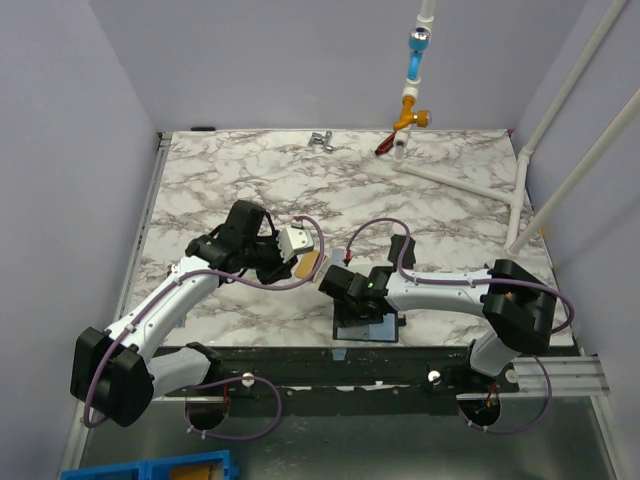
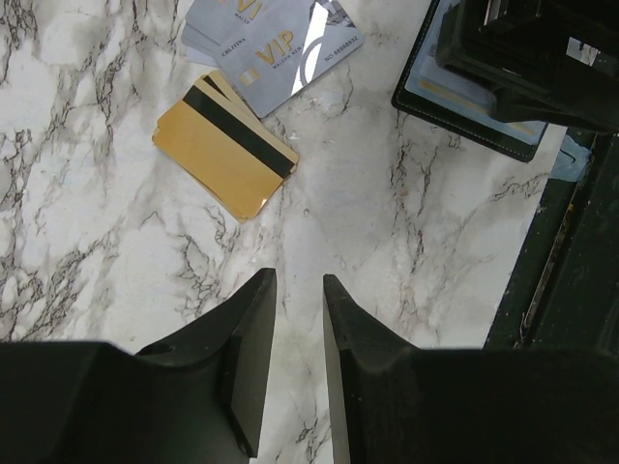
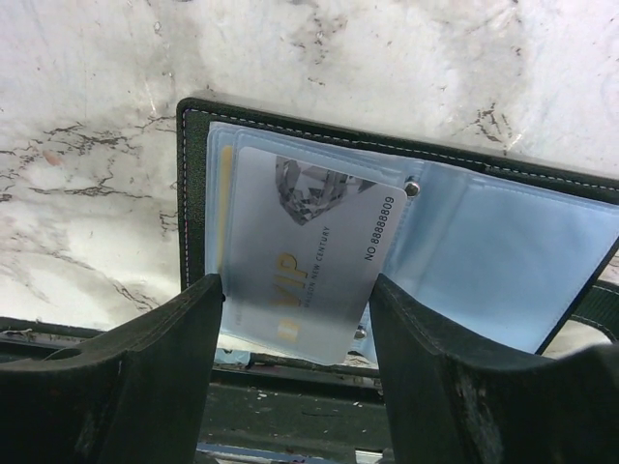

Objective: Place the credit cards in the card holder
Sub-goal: Insert the credit card into the card holder.

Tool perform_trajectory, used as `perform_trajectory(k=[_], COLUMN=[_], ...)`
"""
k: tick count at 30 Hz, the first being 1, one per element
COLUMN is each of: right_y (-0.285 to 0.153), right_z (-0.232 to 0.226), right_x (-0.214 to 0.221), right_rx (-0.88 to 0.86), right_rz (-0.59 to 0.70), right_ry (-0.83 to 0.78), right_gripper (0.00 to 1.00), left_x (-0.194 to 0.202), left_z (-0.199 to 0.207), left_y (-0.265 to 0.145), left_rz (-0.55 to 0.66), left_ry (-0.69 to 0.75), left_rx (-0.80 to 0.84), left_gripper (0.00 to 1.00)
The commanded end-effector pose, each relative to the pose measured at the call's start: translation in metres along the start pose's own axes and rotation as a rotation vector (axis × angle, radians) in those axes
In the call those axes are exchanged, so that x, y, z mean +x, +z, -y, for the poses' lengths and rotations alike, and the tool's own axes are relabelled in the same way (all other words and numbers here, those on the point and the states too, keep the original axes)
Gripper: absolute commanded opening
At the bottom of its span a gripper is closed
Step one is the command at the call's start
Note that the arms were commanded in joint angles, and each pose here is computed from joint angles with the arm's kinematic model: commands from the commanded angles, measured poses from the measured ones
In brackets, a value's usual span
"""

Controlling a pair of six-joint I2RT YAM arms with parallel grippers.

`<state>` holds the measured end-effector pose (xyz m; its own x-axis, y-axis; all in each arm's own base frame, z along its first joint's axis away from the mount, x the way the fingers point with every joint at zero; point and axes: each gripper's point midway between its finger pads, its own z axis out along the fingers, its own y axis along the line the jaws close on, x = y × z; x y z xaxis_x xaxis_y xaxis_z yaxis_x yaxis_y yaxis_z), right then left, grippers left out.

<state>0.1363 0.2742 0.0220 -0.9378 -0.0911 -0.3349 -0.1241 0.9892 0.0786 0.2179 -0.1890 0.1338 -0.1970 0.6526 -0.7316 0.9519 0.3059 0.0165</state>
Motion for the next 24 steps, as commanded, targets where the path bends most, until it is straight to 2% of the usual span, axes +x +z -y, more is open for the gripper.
perform_trajectory(k=[1, 6, 8, 11, 13, 17, 21, 24], right_y=[-0.006, -0.01, -0.02, -0.044, -0.062, -0.081, -0.072, -0.062], right_z=[0.003, -0.001, -0.004, -0.008, -0.01, 0.01, 0.062, 0.101], right_x=[-0.012, -0.018, -0.026, -0.047, -0.064, -0.096, -0.128, -0.158], right_rx=[0.034, 0.029, 0.006, -0.04, -0.074, -0.081, -0.084, -0.101], right_rz=[0.063, 0.083, 0.11, 0.19, 0.243, 0.294, 0.301, 0.346], right_ry=[0.014, 0.008, 0.018, 0.031, 0.028, 0.072, 0.213, 0.317], right_gripper=[0.63, 0.65, 0.74, 0.93, 1.0, 1.0, 1.0, 1.0], left_x=[-0.016, -0.021, -0.023, -0.03, -0.038, -0.061, -0.082, -0.095], left_z=[-0.003, -0.005, -0.006, -0.009, -0.011, -0.019, -0.03, -0.035], left_y=[-0.005, -0.007, -0.008, -0.009, -0.011, -0.016, -0.01, 0.007], left_rz=[0.037, 0.04, 0.04, 0.042, 0.046, 0.081, 0.089, 0.051], left_ry=[0.029, 0.03, 0.032, 0.024, 0.009, -0.005, -0.051, -0.101], left_rx=[0.007, 0.005, 0.005, 0.004, 0.008, 0.002, 0.008, 0.022], left_gripper=[0.27, 0.27, 0.27, 0.27, 0.28, 0.29, 0.35, 0.36])
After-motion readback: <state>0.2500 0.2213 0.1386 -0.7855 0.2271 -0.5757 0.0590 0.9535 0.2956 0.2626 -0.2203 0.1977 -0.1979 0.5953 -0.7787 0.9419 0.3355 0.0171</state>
